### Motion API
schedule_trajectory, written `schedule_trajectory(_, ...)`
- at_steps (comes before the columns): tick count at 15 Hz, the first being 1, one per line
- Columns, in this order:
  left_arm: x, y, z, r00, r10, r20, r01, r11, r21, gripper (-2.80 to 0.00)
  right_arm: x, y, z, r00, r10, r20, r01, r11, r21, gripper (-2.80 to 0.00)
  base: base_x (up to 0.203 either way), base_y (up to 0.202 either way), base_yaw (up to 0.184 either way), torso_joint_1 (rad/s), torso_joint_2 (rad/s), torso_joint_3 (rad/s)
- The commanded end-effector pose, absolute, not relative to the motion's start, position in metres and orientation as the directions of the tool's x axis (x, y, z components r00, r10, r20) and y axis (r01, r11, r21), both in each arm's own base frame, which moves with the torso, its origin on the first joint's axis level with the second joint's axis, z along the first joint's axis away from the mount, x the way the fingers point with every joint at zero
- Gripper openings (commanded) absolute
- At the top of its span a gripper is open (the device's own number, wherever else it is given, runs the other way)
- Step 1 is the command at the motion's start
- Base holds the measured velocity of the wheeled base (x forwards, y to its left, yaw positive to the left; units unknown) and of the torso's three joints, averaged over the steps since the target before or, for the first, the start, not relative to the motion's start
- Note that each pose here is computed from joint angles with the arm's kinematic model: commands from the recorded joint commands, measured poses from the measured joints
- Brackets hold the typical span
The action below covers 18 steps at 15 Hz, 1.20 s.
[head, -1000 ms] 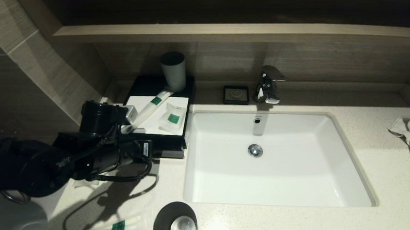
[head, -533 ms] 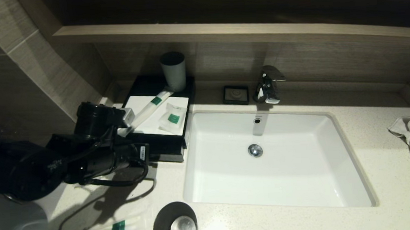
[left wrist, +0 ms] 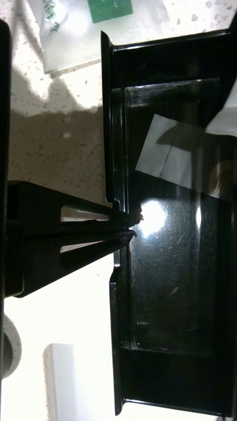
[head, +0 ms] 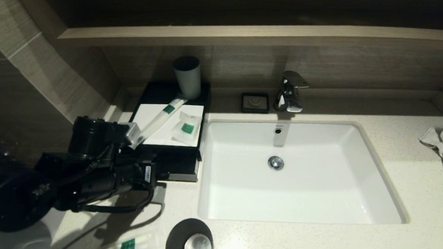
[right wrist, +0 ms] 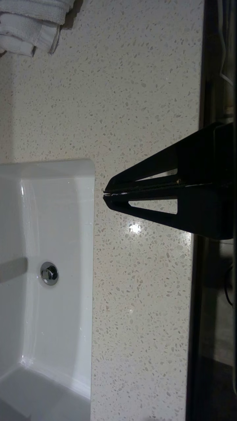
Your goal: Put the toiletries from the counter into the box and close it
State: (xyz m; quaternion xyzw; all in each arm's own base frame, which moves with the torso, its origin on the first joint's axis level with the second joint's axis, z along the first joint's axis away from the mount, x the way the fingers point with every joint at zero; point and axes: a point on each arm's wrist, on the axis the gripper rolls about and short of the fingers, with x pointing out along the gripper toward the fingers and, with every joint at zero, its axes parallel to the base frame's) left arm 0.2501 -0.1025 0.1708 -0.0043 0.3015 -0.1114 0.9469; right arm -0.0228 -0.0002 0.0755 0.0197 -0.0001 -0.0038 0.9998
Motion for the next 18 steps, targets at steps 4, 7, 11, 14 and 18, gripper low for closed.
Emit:
schedule_trajectory(4,0.237,-0.098,0.175,0.794,-0.215,-0.569,0.209,0.975,-0.076,-2.80,-0.023,0.000,0.075,1.000,-0.008,-0.001,0.008,0.999,0.040,-2.80,0.000,0.000,0.000,0.000,0.00,0.000)
schedule_trajectory(7,0.236,-0.097,0.180,0.803,-0.220,-0.553,0.211,0.974,-0.082,-2.80,-0.023,0.000,0.075,1.000,-0.008,-0.001,0.008,0.999,0.040,-2.80,0.000,0.000,0.000,0.000,0.00,0.000)
schedule_trajectory(11,0.241,-0.100,0.186,0.813,-0.228,-0.536,0.215,0.973,-0.088,-2.80,-0.023,0.000,0.075,1.000,-0.008,0.000,0.008,0.999,0.040,-2.80,0.000,0.000,0.000,0.000,0.00,0.000)
schedule_trajectory(14,0.247,-0.103,0.186,0.814,-0.229,-0.534,0.215,0.972,-0.090,-2.80,-0.023,0.000,0.075,1.000,-0.008,-0.001,0.008,0.999,0.040,-2.80,0.000,0.000,0.000,0.000,0.00,0.000)
schedule_trajectory(18,0.257,-0.107,0.181,0.805,-0.226,-0.549,0.213,0.973,-0.087,-2.80,-0.023,0.000,0.075,1.000,-0.008,-0.001,0.008,0.999,0.040,-2.80,0.000,0.000,0.000,0.000,0.00,0.000)
